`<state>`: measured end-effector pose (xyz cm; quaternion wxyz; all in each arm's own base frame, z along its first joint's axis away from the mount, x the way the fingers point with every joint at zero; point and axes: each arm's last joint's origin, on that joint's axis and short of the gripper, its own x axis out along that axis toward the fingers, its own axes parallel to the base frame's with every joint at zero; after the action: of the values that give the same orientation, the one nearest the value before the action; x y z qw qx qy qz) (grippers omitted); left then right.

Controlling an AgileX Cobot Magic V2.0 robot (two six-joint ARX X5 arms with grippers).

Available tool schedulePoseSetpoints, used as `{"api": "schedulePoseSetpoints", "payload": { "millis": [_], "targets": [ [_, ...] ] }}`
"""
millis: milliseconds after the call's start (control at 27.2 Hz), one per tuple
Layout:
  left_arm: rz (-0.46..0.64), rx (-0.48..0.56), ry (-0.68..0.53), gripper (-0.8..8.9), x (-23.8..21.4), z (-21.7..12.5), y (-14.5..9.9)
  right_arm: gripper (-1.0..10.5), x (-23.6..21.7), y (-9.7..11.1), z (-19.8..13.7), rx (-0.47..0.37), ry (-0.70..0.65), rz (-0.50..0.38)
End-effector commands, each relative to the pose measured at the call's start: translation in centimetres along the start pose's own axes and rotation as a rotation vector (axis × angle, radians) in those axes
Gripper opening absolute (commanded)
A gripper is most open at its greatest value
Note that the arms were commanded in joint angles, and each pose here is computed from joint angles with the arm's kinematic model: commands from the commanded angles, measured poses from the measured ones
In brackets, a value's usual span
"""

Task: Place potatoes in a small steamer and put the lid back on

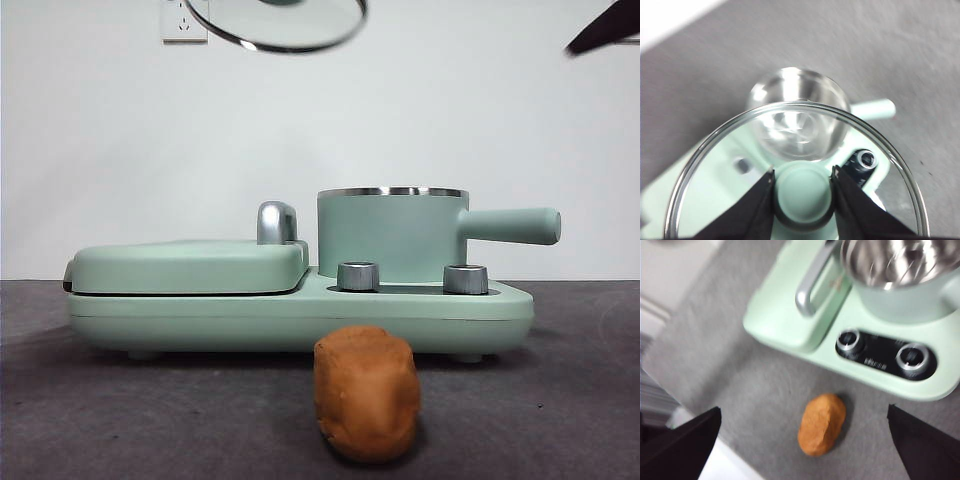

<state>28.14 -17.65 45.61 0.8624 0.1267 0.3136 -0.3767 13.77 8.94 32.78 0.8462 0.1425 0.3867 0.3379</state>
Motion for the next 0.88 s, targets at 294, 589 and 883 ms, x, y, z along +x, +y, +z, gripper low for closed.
{"api": "schedulePoseSetpoints", "payload": {
  "millis": [294,589,883],
  "targets": [
    [0.178,-0.113,-0.050,0.16,-6.1,-5.5,3.9,5.4,11.2,2.6,-1.8,-0.072,0.357,-0.128],
    [0.229,-0.163,-0.050,0.16,-6.6,-7.3,5.0,5.4,16.3,1.6,-3.8,-0.070,0.510,-0.191],
    [0.237,-0.161,-0.068,0.16,-6.6,-7.2,5.1,5.3,19.8,0.5,-4.8,-0.066,0.548,-0.211]
  ]
}}
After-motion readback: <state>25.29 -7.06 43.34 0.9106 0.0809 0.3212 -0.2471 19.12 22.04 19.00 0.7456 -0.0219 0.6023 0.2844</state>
